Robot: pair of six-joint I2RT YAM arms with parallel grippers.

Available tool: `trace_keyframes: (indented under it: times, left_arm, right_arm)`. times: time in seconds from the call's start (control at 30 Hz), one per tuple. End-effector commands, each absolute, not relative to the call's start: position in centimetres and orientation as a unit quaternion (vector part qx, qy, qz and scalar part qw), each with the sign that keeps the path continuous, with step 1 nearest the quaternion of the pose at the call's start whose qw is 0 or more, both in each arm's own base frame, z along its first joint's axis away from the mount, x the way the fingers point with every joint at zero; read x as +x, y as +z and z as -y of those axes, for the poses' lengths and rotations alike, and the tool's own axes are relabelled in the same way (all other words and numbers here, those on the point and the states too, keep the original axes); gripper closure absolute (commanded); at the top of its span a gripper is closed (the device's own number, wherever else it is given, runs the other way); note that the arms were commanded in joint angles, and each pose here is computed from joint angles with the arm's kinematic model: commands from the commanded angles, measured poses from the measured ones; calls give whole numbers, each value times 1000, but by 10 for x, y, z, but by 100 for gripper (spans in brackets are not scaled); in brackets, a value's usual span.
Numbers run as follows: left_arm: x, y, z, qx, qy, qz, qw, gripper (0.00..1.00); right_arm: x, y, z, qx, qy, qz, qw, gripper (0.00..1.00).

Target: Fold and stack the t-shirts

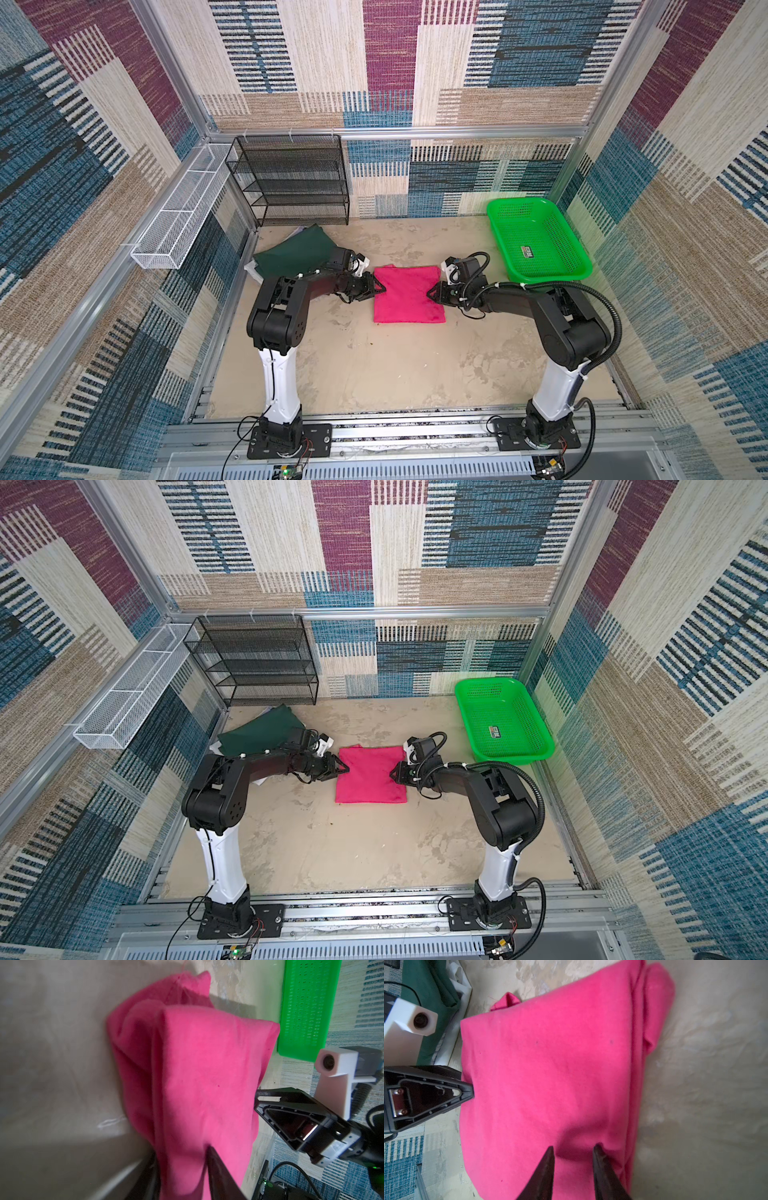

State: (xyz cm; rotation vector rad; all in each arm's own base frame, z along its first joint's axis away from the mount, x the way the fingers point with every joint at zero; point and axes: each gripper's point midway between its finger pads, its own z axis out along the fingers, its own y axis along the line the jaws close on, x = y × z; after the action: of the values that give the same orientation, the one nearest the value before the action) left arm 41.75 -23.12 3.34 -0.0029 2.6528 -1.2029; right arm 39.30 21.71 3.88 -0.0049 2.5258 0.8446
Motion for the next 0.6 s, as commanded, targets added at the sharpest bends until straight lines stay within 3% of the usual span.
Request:
trace_keyframes:
  times: [0.0,0.07,0.2,0.3,0.4,0.57]
  left_arm:
    - [414,19,230,-26,-388,-917,91,66]
    - [415,21,233,-25,-388,-917,92,73]
    - [419,28,236,-23,-394,-914,94,97]
    - [422,39,237,-21,-394,-914,96,100]
    - [425,51,234,-22,-379,-919,104,100]
    - [428,66,215,-25,-311,-944,105,100]
  right_arm:
    - [395,41,-214,-1,297,-924,241,66]
    - [396,43,-215,-4,300,-922,244,66]
    - [400,54,-219,-15,306,-917,254,66]
    - [403,75,-220,-33,311,-906,284,64]
    - [402,100,-220,-47,320,-892,316,47]
    - [389,133,-224,-72,338,-869,355,0]
